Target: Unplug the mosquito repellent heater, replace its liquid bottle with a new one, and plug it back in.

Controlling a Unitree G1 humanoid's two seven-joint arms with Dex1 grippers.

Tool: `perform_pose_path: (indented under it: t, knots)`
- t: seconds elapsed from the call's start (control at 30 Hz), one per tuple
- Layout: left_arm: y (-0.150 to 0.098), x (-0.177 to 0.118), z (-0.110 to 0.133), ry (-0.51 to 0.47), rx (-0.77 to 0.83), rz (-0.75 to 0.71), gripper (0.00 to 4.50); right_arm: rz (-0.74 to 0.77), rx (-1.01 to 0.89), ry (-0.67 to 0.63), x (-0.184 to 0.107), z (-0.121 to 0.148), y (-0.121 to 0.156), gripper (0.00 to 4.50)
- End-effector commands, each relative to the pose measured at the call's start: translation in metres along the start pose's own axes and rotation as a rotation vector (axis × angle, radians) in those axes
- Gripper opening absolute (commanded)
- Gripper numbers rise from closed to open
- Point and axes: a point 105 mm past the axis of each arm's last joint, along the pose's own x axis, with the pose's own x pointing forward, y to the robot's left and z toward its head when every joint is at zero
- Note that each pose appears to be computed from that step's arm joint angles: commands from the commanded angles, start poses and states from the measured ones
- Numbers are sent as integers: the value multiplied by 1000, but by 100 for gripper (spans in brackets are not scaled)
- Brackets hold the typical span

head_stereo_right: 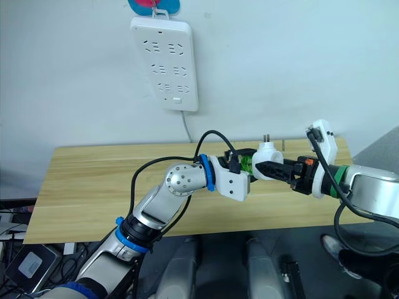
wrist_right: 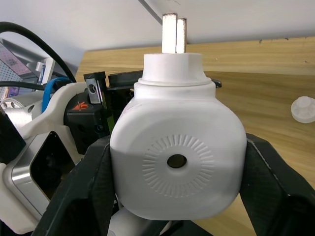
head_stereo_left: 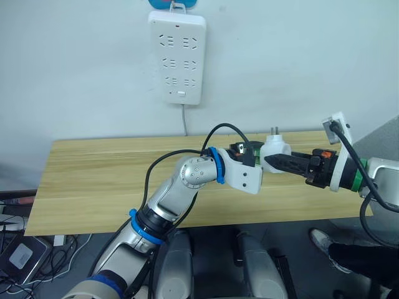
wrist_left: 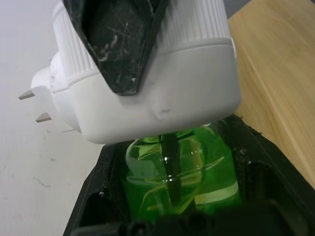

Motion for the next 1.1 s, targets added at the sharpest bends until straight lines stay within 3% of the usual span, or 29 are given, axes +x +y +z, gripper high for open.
perform_pose_path:
  t: [0.03,0.07,0.17,0.3,0.47,0.57,0.77,1.1]
  knots:
    - [-2,1,5,-41,-16,27,227,70,-47,-53,-1,9,21,428]
    - [-2,0,3,-43,-20,34,227,66,-61,-50,-2,10,22,448]
    - [1,-1,0,-71,-83,82,227,23,-133,-72,-4,14,23,448]
    - [11,-4,-10,-103,-264,197,227,-27,-247,-216,-7,32,26,448]
    - [28,-12,-10,-286,-659,339,227,-120,-361,-362,-8,28,27,448]
    - [34,-16,-7,-343,-744,359,227,-121,-355,-419,1,22,32,448]
    - [35,-17,2,-417,-853,326,227,-118,-350,-485,17,20,34,448]
    - [31,-16,13,-441,-788,234,227,-94,-322,-543,41,32,38,448]
